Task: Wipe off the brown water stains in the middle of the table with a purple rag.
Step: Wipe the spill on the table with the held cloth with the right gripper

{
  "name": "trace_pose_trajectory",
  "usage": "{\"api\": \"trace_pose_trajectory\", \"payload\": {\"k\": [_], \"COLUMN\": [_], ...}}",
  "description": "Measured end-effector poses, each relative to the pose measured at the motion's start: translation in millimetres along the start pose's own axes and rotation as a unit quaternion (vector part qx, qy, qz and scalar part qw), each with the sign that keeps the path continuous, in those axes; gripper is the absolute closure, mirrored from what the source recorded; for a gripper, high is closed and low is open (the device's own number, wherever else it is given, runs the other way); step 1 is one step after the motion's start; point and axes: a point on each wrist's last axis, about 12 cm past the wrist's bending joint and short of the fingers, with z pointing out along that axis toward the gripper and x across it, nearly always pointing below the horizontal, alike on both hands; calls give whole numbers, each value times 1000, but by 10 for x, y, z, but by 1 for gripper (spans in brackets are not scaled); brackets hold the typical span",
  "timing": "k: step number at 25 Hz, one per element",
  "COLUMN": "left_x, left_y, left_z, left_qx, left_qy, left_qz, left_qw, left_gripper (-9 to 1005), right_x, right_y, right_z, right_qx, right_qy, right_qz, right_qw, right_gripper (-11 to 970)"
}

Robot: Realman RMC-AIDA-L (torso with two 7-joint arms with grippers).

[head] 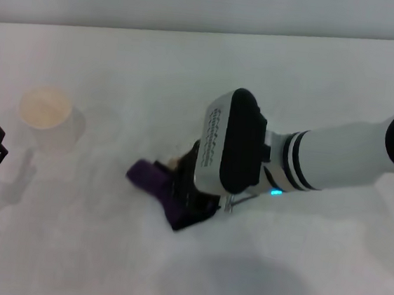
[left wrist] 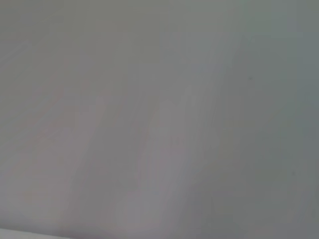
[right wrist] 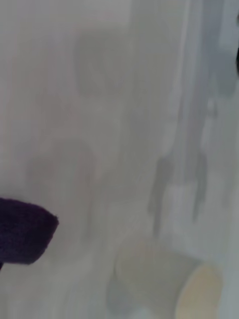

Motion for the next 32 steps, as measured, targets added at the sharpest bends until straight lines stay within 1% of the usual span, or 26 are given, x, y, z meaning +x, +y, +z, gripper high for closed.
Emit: {"api": "trace_pose_trajectory", "payload": {"k": [3, 8, 11, 13, 15, 17, 20, 22, 23, 26, 28, 29, 31, 32], "left_x": [3, 5, 3, 3, 3, 0, -4, -7, -9, -14, -15, -16, -16, -16], "left_y": [7, 3, 2, 2, 3, 3, -2, 3, 8, 19, 22, 23, 21, 20], "left_z": [-9, -14, -8, -9, -8, 0, 10, 15, 16, 19, 20, 20, 21, 21], "left_qx": [-1, -2, -1, -1, -1, 0, 1, -1, -3, -7, -9, -9, -9, -9], "left_qy": [1, 1, 1, 1, 1, 0, -1, -2, -3, -4, -5, -5, -5, -5], "left_qz": [1, -1, -1, 0, 0, 0, -1, -1, -1, -2, -3, -3, -3, -3], "left_qw": [1000, 1000, 1000, 1000, 1000, 1000, 1000, 1000, 1000, 1000, 1000, 1000, 1000, 1000], "left_gripper": [109, 108, 108, 108, 108, 108, 108, 108, 108, 108, 108, 108, 109, 109], "right_x": [99, 406, 568, 612, 614, 561, 393, 232, 133, -44, -77, -73, -34, -2], "right_y": [-127, -410, -561, -616, -616, -551, -359, -206, -105, 118, 175, 175, 126, 74], "right_z": [6, -75, -161, -212, -233, -201, -90, -19, 19, 91, 113, 118, 120, 108], "right_qx": [49, 128, 157, 168, 167, 145, 86, 48, 27, -7, -11, -8, 9, 23], "right_qy": [0, 19, 28, 26, 23, 22, 20, 10, 3, -8, -10, -10, -9, -8], "right_qz": [15, 61, 97, 113, 118, 110, 81, 57, 38, -11, -28, -30, -23, -16], "right_qw": [999, 990, 982, 979, 979, 983, 993, 997, 999, 1000, 1000, 999, 1000, 1000], "right_gripper": [868, 868, 868, 868, 868, 869, 869, 869, 869, 869, 869, 869, 869, 869]}}
